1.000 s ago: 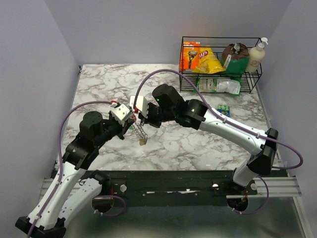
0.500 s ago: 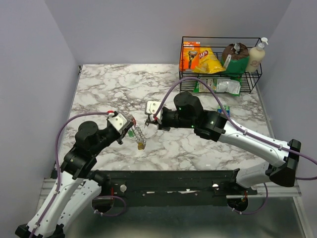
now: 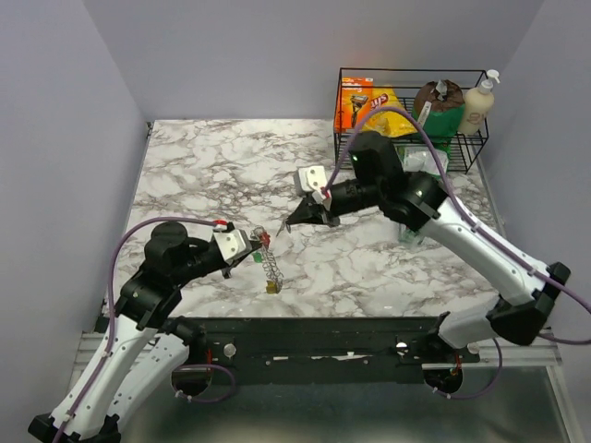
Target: Put the keys on the keyring
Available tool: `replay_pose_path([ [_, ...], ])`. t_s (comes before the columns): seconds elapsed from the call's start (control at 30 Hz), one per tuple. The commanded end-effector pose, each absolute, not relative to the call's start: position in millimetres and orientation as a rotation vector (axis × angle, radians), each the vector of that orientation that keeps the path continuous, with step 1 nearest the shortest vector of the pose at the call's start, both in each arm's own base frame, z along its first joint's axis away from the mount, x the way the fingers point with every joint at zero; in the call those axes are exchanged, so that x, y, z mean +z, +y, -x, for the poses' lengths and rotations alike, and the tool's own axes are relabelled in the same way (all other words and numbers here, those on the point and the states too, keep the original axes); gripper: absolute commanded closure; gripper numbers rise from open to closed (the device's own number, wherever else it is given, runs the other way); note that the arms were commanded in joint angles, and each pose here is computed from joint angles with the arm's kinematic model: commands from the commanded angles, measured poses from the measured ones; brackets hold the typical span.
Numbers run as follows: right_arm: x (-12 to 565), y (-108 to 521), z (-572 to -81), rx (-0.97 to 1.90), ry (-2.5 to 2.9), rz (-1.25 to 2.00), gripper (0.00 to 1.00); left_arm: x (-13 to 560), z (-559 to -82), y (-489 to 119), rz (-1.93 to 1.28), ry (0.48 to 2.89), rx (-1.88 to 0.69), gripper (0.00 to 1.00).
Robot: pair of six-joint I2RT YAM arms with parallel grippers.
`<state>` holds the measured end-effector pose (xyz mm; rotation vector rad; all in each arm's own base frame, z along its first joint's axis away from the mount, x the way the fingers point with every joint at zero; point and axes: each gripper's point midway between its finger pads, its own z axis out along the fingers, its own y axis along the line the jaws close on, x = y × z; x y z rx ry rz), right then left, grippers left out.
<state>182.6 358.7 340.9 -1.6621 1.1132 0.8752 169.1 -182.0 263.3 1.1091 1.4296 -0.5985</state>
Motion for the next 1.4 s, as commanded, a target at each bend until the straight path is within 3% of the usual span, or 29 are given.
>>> replay_pose_path([
  [0.0,316,357,-141,1.202,1.202,1.896,0.99,288,-153,-193,-1.209,1.276,-0.647,1.00],
  [1.37,273,403,-197,1.054,1.628,1.769,0.99,280,-189,-187,-1.135,1.383,-0.463,1.00],
])
